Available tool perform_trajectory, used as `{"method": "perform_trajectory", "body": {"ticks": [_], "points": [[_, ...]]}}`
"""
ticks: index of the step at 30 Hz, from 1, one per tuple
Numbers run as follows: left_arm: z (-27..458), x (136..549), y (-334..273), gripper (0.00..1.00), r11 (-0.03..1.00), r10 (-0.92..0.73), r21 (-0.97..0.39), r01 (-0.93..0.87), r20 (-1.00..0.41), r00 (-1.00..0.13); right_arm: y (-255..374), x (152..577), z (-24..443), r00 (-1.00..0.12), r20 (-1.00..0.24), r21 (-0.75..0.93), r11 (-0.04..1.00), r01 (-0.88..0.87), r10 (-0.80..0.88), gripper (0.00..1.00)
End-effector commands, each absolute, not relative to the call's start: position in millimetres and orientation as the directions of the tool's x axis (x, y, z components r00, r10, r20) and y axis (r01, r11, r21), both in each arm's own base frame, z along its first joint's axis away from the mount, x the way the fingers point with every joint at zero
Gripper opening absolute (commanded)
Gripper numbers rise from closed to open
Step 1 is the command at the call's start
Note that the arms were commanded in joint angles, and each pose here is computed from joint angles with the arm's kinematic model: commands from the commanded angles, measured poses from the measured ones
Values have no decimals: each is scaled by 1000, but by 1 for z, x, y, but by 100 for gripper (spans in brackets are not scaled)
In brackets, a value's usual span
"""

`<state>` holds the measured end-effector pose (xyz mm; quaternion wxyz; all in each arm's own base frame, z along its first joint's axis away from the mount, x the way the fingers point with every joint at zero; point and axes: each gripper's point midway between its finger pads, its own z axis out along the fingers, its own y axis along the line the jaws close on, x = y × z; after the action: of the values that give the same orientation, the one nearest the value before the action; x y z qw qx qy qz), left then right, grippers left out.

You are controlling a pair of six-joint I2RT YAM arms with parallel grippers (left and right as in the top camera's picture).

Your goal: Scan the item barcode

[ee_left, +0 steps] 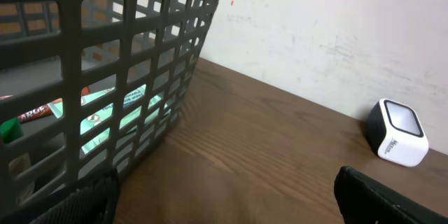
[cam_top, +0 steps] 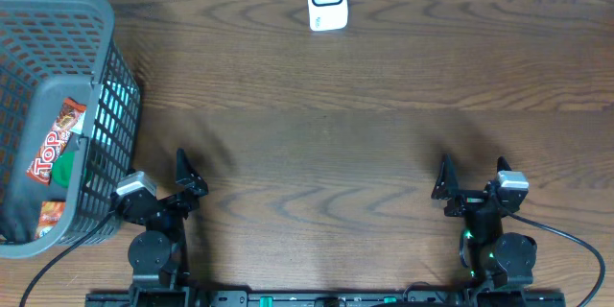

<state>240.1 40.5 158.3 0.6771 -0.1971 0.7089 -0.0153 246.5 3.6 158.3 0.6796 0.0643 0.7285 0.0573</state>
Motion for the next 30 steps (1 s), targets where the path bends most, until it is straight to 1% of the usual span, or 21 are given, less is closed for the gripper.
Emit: {"method": "perform_trajectory", "body": {"ticks": [1,30], "points": [[142,239,43,98,923,-284,-257,-285,-957,-56,4,246,157,-72,-980,183,983,20,184,99],[142,239,43,98,923,-284,-257,-285,-957,-56,4,246,159,-62,-981,183,983,16,184,99]]}}
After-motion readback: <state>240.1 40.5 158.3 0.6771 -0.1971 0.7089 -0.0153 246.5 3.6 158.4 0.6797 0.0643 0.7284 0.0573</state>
